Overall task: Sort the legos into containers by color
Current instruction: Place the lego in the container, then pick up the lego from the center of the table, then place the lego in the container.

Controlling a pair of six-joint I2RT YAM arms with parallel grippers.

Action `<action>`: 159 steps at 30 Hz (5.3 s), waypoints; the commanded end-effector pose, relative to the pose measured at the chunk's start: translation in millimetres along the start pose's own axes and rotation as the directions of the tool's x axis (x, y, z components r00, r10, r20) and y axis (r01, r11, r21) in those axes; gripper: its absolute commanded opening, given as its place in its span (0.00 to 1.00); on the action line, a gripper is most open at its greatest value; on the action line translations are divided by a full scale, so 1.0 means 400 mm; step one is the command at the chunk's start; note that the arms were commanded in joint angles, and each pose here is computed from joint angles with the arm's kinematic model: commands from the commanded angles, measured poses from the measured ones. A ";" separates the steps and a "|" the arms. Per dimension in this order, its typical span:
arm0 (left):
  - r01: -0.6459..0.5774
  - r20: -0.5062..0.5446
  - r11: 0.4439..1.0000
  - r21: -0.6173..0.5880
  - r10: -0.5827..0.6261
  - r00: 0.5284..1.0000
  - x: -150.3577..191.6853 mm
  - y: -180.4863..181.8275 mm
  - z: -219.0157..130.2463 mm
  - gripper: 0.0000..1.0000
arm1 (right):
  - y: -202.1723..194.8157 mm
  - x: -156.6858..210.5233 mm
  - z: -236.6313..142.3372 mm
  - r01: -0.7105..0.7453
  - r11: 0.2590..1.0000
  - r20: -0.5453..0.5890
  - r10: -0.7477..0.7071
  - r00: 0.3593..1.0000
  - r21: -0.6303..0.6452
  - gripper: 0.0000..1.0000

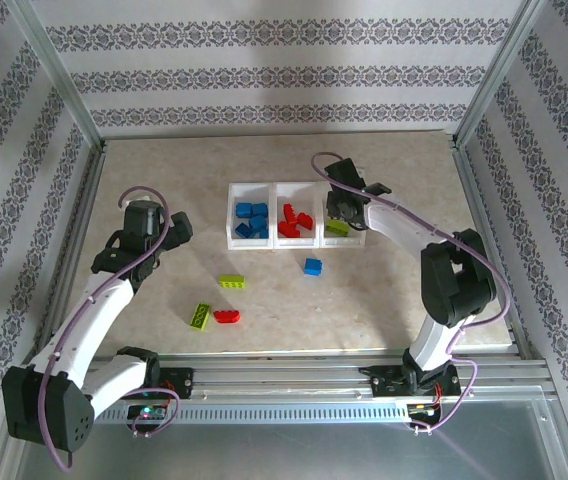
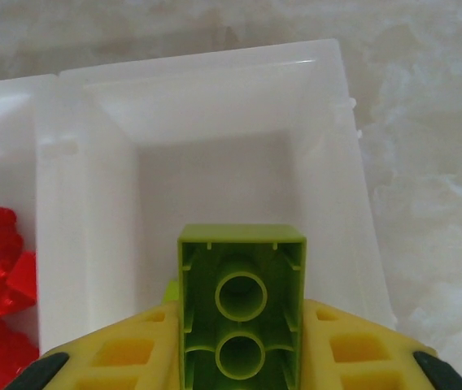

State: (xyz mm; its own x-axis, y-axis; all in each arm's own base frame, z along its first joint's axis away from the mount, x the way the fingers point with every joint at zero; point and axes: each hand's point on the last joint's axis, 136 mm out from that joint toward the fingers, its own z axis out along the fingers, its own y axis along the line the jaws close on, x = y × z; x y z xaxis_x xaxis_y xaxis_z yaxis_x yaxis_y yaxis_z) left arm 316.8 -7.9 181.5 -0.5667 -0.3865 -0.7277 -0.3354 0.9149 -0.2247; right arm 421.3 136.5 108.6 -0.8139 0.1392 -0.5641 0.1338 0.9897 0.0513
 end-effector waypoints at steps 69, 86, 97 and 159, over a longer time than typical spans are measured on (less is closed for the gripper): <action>0.147 -0.105 0.981 -0.128 -0.161 0.981 0.053 0.118 0.058 1.00 | 0.638 0.518 -0.168 0.628 0.606 -0.023 -0.728 0.685 -0.488 0.68; 0.157 -0.111 0.981 -0.111 -0.169 0.979 0.056 0.117 0.055 1.00 | 0.658 0.571 -0.103 0.631 0.586 -0.076 -0.761 0.645 -0.509 0.64; 0.161 -0.117 0.982 -0.101 -0.172 0.978 0.056 0.112 0.061 1.00 | 0.658 0.577 -0.084 0.607 0.605 -0.102 -0.747 0.657 -0.516 0.35; -0.396 -0.123 0.767 0.505 0.518 0.847 0.364 -0.595 -0.007 0.94 | 0.033 -0.041 0.080 -0.089 0.979 -0.136 0.065 0.989 -0.183 0.44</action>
State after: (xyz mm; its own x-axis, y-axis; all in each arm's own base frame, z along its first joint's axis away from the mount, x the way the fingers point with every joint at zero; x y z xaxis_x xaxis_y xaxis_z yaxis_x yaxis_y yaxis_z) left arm 307.5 -262.4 119.1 -0.7766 0.1189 -0.6187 0.2965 0.9354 -0.1925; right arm 448.1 151.3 84.0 -0.8823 0.1918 -0.4299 0.0894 0.9648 0.2472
